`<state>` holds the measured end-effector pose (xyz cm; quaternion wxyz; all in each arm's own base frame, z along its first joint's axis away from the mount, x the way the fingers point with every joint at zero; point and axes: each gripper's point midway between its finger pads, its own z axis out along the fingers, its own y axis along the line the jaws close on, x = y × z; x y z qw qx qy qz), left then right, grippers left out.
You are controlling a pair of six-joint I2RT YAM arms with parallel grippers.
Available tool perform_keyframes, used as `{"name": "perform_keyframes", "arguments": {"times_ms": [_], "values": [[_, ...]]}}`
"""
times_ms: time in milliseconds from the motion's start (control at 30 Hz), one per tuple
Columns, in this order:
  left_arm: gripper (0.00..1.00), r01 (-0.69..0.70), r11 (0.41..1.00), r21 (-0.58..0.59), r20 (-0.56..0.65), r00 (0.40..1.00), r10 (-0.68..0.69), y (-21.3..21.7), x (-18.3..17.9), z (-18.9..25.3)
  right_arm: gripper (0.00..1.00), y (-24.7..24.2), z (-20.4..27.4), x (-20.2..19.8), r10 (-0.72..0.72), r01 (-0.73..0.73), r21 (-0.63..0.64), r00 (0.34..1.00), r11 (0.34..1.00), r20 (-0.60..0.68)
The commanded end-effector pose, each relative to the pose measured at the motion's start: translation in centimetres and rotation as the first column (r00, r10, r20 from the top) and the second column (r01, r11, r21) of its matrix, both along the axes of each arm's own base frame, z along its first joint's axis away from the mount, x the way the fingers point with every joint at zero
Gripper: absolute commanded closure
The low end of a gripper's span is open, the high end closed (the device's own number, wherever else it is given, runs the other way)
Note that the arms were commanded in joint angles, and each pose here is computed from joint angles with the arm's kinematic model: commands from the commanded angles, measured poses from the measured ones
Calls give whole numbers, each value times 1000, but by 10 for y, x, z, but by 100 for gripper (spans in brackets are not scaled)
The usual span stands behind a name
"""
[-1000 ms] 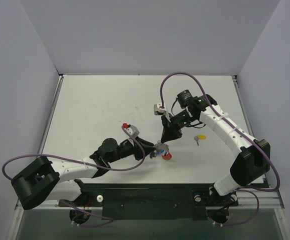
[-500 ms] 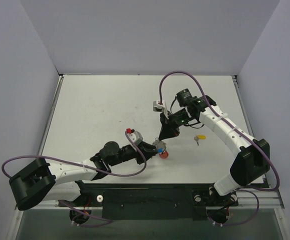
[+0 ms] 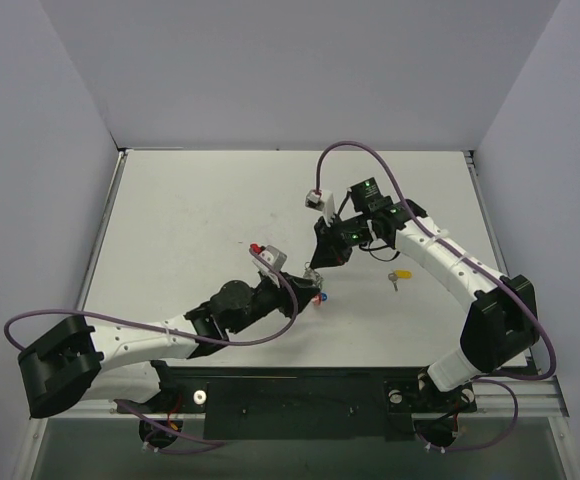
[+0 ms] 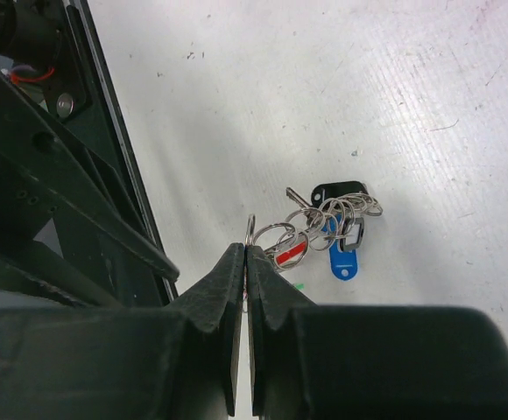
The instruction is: Put the keys on the keyring
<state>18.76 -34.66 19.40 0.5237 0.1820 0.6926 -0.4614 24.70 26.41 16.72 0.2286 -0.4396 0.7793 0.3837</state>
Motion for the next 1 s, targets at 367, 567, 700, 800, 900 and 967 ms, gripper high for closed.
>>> {"name": "perform_keyframes", "arguments": {"times_ms": [367,567,700,800,900,967], "values": [[65,-189,980,65,-74,978,194,4,35,0,100,15,20,1,-50,49,58,998,997,22],[75,-183,980,84,-92,977,190,0,37,-6,100,15,21,1,-55,54,58,998,997,27],[84,-186,979,86,-93,977,193,5,39,-5,100,15,21,1,-51,49,59,998,997,28],[82,-162,985,65,-81,983,167,10,37,1,100,9,22,0,-33,31,51,999,998,43],[65,-150,988,37,-70,986,153,26,35,3,100,-9,20,-6,51,-51,7,996,999,79],[60,-160,986,49,-66,984,163,40,36,-2,100,-22,15,-5,77,-74,-34,992,997,98]]}}
